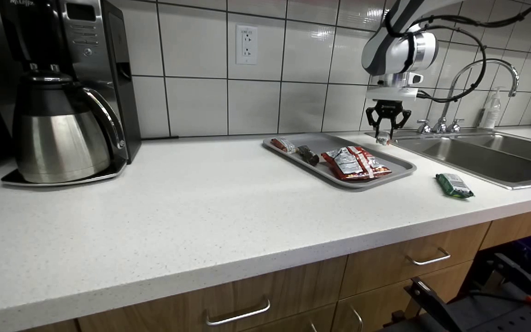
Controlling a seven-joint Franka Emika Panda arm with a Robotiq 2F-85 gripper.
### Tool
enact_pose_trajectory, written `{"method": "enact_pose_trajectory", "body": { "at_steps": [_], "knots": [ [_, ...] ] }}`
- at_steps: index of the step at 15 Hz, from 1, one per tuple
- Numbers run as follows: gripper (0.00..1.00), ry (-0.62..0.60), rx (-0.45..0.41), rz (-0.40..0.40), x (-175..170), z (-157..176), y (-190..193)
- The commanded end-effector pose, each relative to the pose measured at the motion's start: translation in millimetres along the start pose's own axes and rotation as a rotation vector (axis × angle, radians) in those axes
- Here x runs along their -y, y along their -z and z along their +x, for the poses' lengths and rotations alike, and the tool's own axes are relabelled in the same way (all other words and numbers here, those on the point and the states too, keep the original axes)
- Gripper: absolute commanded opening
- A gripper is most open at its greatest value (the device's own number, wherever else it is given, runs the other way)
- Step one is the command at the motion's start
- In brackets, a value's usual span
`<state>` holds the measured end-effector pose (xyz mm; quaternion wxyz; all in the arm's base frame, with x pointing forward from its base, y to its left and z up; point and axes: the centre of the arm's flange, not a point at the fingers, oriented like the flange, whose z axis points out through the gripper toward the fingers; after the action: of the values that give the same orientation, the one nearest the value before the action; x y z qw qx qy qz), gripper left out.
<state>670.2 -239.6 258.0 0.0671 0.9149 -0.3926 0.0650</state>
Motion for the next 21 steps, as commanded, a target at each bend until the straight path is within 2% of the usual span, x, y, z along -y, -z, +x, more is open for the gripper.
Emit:
{"method": "enact_pose_trajectory", "body": {
  "at_steps": [1,10,21],
  "knots": [
    [0.19,0.013,0.006,0.023,16,-2,19],
    [0.19,0.083,-0.016,0.063,73,-14,37],
    [0.19,0.156,-0.021,0.053,129,-39,29]
  ]
}}
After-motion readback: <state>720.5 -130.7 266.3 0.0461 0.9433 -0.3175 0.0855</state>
